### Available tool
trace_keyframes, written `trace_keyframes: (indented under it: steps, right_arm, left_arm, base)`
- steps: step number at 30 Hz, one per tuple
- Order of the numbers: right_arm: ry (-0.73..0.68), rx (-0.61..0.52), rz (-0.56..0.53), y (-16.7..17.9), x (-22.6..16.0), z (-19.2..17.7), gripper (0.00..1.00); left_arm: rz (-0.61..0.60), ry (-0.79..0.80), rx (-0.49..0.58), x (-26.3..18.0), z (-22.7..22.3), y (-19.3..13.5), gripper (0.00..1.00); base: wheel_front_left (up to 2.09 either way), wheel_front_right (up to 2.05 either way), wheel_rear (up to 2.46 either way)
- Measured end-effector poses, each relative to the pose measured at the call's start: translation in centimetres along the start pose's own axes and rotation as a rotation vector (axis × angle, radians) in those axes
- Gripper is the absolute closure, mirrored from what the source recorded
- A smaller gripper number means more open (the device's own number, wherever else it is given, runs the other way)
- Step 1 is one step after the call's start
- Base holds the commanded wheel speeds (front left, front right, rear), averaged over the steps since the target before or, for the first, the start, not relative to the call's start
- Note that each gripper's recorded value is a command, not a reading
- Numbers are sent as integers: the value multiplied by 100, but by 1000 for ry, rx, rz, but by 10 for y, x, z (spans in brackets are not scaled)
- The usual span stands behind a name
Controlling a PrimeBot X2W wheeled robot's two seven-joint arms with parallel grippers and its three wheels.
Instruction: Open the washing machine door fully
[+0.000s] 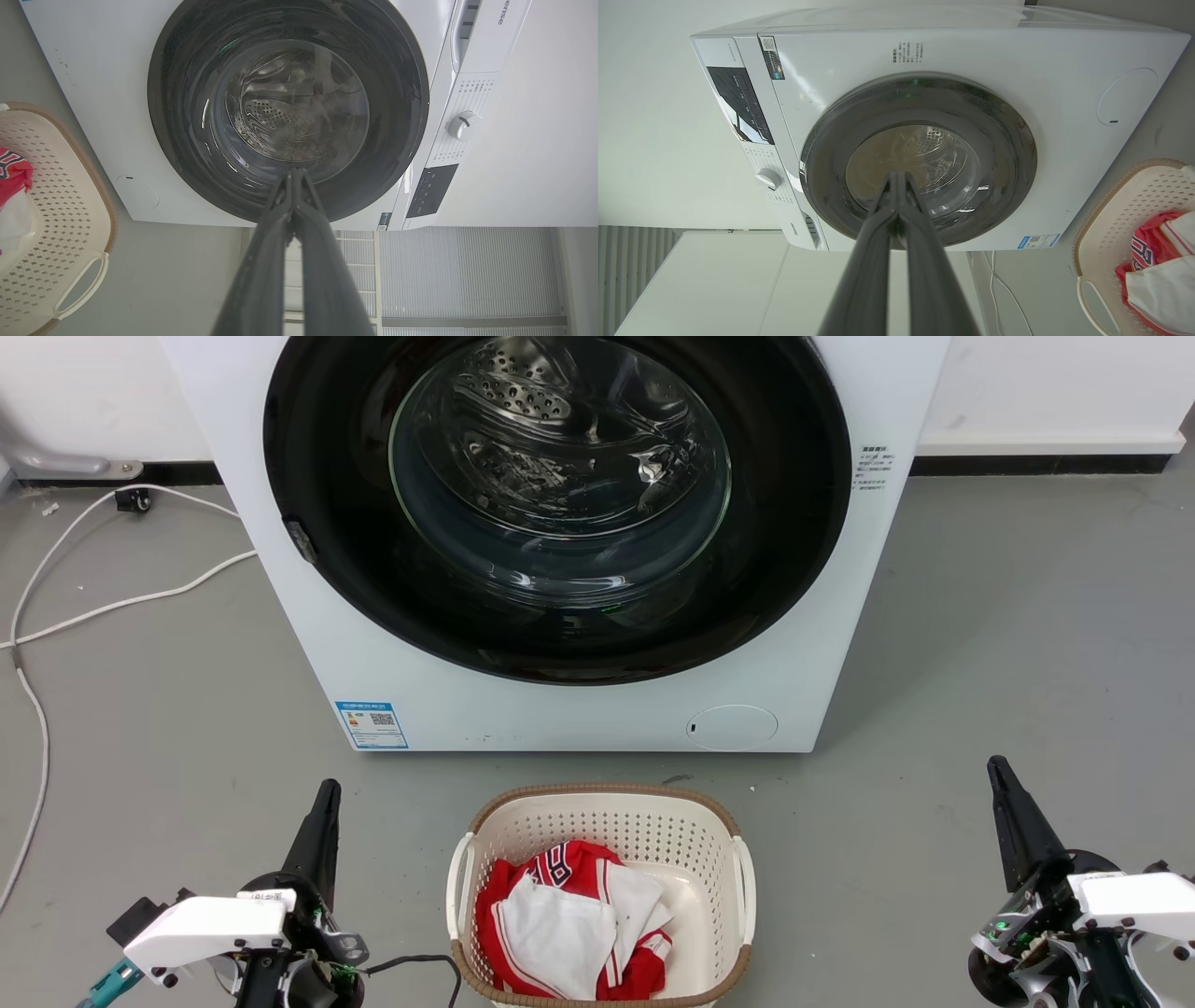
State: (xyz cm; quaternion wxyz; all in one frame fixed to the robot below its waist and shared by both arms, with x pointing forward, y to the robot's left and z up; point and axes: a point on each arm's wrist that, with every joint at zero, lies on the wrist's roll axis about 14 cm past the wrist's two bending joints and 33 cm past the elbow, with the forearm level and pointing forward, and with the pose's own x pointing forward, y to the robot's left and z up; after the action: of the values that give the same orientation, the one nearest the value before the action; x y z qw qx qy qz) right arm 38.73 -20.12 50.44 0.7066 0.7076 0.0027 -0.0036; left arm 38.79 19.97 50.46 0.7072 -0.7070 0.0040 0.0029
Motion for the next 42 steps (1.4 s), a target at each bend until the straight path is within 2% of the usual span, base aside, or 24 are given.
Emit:
trace_keyframes:
  steps: [11, 12, 16, 29, 34, 42]
  right_arm:
    - [-1, 1, 0, 0, 0, 0, 100]
    - [-1, 2, -4, -1, -1, 0, 0]
    - [-7, 5, -51, -18, -9, 0, 0]
    - [-31, -52, -26, -9, -8, -3, 0]
    - [-38, -131, -9, -3, -7, -3, 0]
    - [-36, -342, 38, 13, -5, -7, 0]
  left_arm:
    - [0, -1, 0, 0, 0, 0, 100]
    - [4, 0, -1, 0, 0, 1, 0]
    - [49, 0, -6, -7, -2, 17, 0]
    - [-5, -10, 33, -3, -11, -1, 0]
    - [-35, -20, 99, -2, -10, -11, 0]
    - [-88, -41, 264, 0, -9, -29, 0]
  base:
    - [0, 0, 0]
    - [0, 0, 0]
    - [0, 0, 0]
    - [0, 0, 0]
    - [0, 0, 0]
    - [0, 0, 0]
